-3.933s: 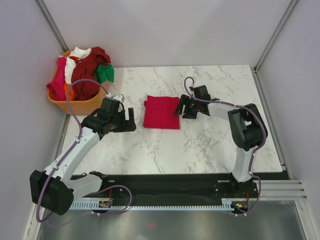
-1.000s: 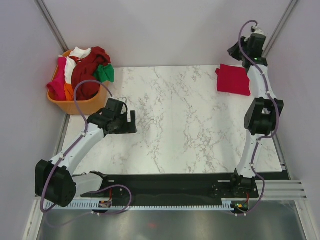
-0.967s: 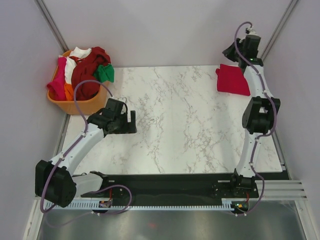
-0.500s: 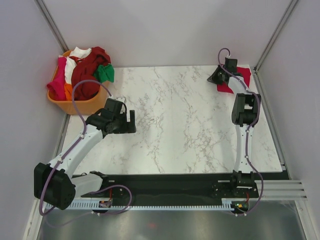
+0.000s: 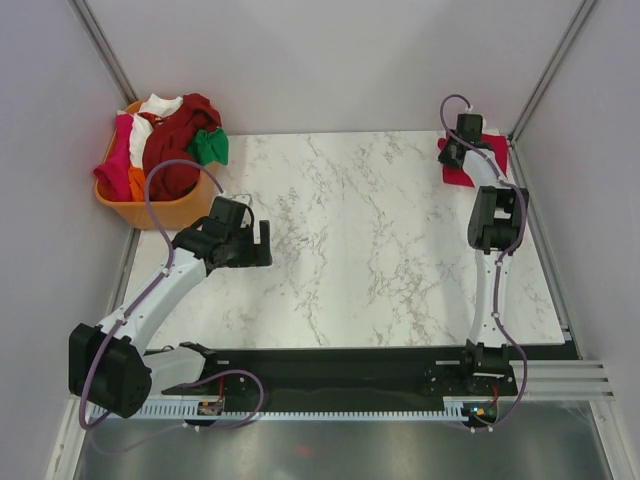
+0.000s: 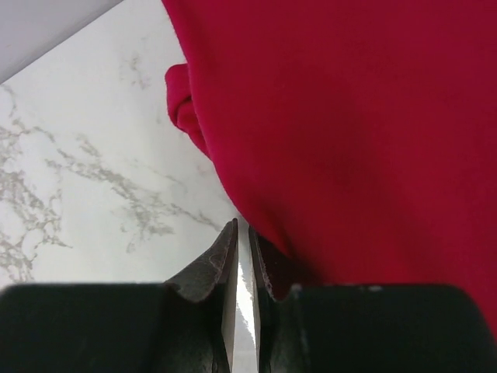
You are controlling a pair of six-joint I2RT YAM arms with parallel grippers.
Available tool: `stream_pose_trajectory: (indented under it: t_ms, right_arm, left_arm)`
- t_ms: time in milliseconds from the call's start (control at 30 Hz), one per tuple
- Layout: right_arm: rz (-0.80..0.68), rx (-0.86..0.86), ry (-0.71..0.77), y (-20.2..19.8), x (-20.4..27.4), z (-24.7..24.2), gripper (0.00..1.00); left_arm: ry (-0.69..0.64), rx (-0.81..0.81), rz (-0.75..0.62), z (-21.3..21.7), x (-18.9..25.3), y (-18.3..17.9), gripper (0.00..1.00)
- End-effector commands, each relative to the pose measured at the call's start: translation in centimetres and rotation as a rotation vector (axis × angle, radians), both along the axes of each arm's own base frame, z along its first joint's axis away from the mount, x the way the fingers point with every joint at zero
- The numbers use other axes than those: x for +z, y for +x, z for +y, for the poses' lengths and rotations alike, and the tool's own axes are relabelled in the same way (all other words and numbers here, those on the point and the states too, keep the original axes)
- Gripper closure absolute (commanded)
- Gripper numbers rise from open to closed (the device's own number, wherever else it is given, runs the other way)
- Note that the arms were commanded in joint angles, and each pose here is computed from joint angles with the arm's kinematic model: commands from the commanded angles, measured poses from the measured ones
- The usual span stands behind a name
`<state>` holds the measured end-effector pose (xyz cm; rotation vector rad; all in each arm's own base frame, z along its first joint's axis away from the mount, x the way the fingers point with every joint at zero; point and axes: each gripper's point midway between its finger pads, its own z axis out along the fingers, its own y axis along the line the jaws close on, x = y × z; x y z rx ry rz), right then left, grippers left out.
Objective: Fold and stack the t-shirts
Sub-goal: Neatly place the folded tshirt to the corner
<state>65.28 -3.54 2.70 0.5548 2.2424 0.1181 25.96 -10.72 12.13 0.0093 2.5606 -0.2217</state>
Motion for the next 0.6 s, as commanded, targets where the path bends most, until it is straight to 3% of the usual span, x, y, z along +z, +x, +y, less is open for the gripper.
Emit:
stream_pose_trajectory:
  t_ms: [0, 300, 400, 433, 467, 567]
  right_arm:
    - [0.082, -0.120, -0.078, -2.4, 0.2, -6.2, 0.82]
    - [0.063, -0.082, -0.087, -2.8, 2.4, -7.6, 0.76]
    - [0.009, 0.039, -0.036, -2.0, 4.5, -5.2, 0.63]
    - [-0.006, 0.077, -0.031, -1.8, 5.2, -4.2, 0.55]
    - [-0.035, 0.148, -0.025, -1.5, 6.7, -2.0, 0.40]
    - [-0.098, 0.300, -0.071, -1.5, 10.5, 3.6, 0.17]
  left_arm:
    - [0.014, -0.021, -0.028, -0.1, 0.3, 0.5, 0.06]
    - [0.012, -0.020, -0.022, -0.1, 0.2, 0.6, 0.06]
    - [0.013, -0.021, -0.022, -0.2, 0.2, 0.5, 0.06]
    - [0.012, -0.020, -0.022, -0.2, 0.2, 0.6, 0.06]
    - [0.014, -0.018, -0.024, -0.1, 0.2, 0.6, 0.06]
    - [0.017, -0.018, -0.024, -0.1, 0.2, 0.7, 0.06]
